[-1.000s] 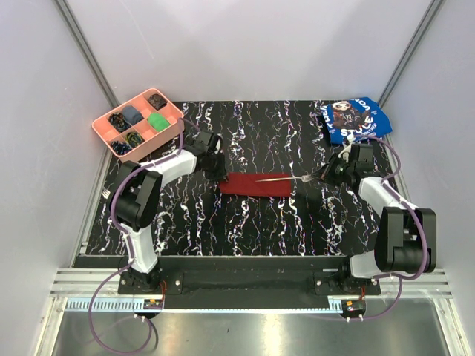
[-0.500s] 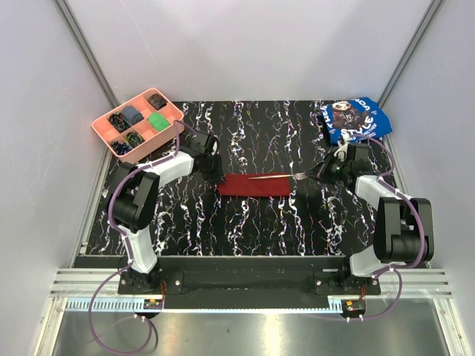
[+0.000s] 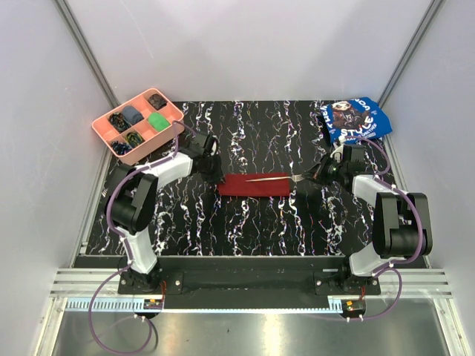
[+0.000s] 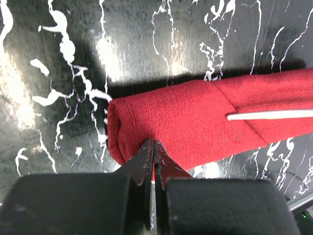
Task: Fold the napkin into a case and place the utensils inside
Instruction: Insert the fork into the folded napkin.
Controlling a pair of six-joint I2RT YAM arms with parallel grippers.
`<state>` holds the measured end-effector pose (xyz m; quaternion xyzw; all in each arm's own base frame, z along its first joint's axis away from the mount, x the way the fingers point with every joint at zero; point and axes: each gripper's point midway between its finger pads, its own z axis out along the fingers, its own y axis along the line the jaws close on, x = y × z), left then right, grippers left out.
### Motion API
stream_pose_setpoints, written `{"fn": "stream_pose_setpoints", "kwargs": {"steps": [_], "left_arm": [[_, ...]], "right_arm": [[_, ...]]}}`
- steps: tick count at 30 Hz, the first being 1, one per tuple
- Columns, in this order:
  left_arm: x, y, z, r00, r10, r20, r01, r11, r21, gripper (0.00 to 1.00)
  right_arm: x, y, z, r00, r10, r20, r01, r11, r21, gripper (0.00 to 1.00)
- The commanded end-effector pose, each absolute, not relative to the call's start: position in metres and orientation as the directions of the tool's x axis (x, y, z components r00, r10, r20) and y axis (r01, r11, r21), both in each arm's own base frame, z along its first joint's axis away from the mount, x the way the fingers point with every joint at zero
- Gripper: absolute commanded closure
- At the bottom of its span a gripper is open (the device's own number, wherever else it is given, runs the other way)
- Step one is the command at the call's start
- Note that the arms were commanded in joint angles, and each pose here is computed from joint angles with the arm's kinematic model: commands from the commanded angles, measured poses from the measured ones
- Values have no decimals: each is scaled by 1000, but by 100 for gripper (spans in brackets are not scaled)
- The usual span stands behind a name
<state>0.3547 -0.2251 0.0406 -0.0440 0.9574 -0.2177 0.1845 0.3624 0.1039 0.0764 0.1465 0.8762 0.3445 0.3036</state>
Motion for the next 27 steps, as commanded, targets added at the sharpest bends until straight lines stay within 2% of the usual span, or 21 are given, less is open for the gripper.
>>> {"fn": "stream_pose_setpoints", "kwargs": {"steps": [1,16,27], "left_arm": [[360,-220,76,-891,-191,-412,16,893,-449,99],[360,-213,52,-910,-186,-370,-12,904,-427,100],[357,-210,41,-918,-178,-353,-21,913,-407,100]], "right_arm": [[376,96,97,-732,450,-511,-3,748,664,100],[379,83,102,-713,449,-538,3,770,638,100],[372,88,91,-753,440,-489,13,753,658,100]]}}
